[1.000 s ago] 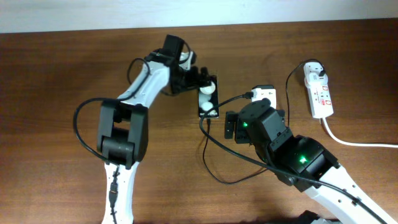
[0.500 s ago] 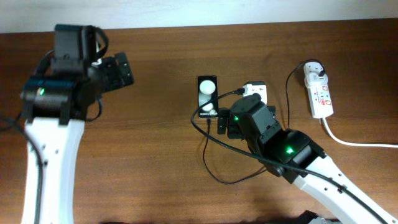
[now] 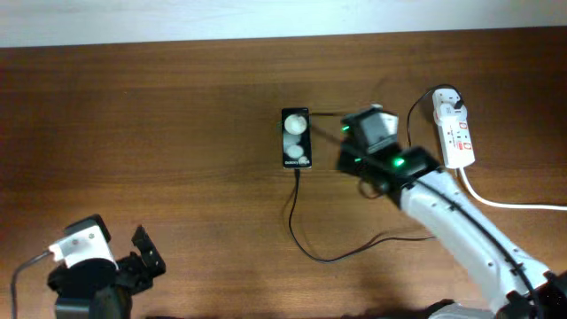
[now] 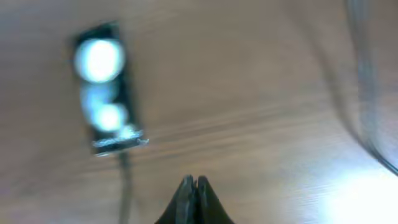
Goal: Plug charger to phone and switch on socket
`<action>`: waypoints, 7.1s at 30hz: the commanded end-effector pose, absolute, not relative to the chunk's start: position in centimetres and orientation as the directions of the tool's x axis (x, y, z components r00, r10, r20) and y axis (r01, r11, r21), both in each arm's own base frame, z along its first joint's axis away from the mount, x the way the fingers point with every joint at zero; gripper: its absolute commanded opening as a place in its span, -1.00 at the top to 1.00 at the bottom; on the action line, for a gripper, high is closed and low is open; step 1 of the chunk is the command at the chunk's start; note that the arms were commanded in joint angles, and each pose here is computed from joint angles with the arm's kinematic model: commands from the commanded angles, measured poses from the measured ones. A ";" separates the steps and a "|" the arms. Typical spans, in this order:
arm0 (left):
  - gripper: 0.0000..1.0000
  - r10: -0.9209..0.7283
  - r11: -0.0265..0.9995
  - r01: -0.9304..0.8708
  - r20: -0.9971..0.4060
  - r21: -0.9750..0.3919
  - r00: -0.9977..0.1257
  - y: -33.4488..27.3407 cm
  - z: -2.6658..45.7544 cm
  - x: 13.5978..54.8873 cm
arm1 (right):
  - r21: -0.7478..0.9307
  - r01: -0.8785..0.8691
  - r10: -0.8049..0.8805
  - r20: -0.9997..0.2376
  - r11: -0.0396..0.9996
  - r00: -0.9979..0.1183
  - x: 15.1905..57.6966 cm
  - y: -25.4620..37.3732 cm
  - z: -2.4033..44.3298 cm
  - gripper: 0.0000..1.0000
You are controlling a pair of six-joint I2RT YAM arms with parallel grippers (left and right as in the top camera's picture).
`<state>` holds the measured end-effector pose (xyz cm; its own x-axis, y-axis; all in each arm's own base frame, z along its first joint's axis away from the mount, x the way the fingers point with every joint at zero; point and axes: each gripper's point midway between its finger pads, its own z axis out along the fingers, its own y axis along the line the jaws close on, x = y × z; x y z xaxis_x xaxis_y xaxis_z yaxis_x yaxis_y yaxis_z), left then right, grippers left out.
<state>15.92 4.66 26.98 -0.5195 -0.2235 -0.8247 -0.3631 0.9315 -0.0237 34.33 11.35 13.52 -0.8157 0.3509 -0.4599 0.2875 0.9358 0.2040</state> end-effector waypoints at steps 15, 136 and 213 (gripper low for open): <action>-0.98 -0.244 0.924 -0.354 -0.936 -0.145 -0.254 5.7 29.0 8.6 | 0.334 0.832 0.874 -0.370 0.442 -0.315 35.0 -15.4 16.8 0.92; -0.98 -0.154 0.987 -0.061 -0.985 -0.149 -0.072 0.8 15.6 24.6 | 0.512 0.080 0.519 -0.847 0.855 -0.116 28.9 -2.9 51.0 0.65; -0.99 -0.048 0.997 -0.066 -0.996 -0.043 -0.077 1.1 15.6 24.6 | 0.436 -0.046 0.437 -0.899 0.899 0.017 24.1 -0.8 19.8 -0.97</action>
<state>24.57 1.20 15.90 -0.0718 -0.0663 -0.9952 -0.0768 0.9952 -0.0608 24.03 -0.84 21.45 0.0727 0.4306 -0.8996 -0.0681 0.9021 0.4262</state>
